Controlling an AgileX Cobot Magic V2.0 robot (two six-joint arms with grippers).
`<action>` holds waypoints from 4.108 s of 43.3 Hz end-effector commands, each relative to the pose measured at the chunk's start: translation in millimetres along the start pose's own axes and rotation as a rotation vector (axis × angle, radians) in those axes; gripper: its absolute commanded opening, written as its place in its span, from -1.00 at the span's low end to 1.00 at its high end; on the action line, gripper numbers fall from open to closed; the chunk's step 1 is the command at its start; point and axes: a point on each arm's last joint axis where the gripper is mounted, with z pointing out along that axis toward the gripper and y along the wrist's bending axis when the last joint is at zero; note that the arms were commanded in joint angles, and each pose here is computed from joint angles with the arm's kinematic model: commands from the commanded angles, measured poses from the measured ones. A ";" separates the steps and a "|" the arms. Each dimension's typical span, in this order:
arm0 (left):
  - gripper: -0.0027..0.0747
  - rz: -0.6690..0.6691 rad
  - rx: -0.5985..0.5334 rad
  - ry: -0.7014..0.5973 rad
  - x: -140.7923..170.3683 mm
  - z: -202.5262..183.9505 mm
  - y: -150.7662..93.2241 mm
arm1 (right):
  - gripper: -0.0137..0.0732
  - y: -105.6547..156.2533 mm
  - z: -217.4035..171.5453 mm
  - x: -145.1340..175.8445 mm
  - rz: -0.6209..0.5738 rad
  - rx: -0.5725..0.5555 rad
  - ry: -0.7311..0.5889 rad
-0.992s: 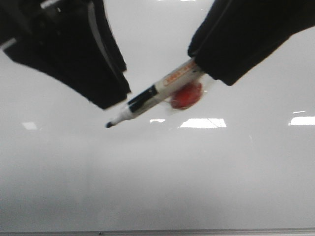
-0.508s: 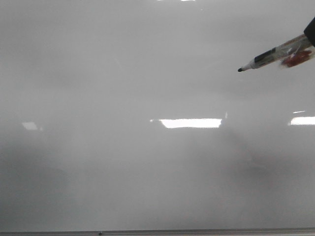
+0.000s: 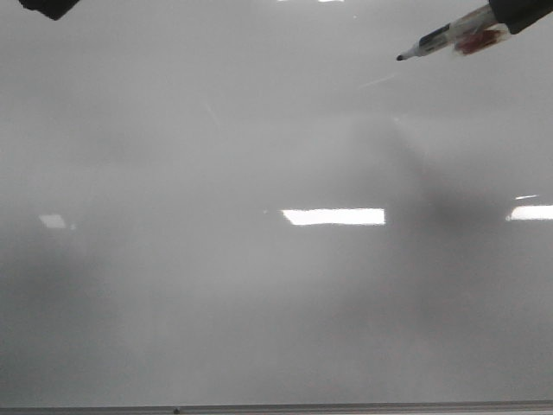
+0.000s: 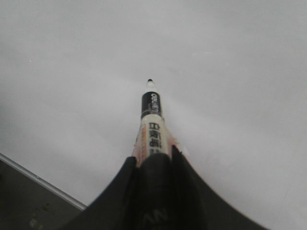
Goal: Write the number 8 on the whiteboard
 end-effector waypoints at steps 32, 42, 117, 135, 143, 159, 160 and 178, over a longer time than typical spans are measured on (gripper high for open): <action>0.12 -0.023 -0.027 -0.104 -13.0 -12.7 1.3 | -0.91 -19.2 37.7 13.0 0.021 0.077 0.127; 0.12 -0.023 -0.026 -0.102 -12.8 -12.7 1.2 | -0.91 12.2 61.0 9.4 -0.044 0.004 0.065; 0.12 0.342 0.291 -0.236 -57.1 64.9 -70.7 | -0.91 102.7 -71.9 -6.5 -0.572 -0.523 0.094; -0.38 0.338 0.291 -0.238 -57.2 64.8 -70.2 | -0.91 102.9 -72.8 -3.5 -0.586 -0.538 0.123; -0.74 0.335 0.295 -0.238 -57.2 64.7 -70.5 | -0.81 102.9 -72.8 -3.4 -0.586 -0.539 0.125; -0.86 0.205 0.151 -0.124 -45.7 53.1 -47.4 | 0.51 83.1 -84.1 -3.1 -0.538 -0.370 0.210; -0.86 0.194 0.115 -0.100 -42.9 50.5 -42.0 | 0.50 78.4 -86.0 -2.8 -0.516 -0.327 0.221; -0.86 -0.586 -0.511 0.170 29.6 -8.2 66.2 | 0.46 41.3 -109.7 -0.2 -0.336 -0.004 0.220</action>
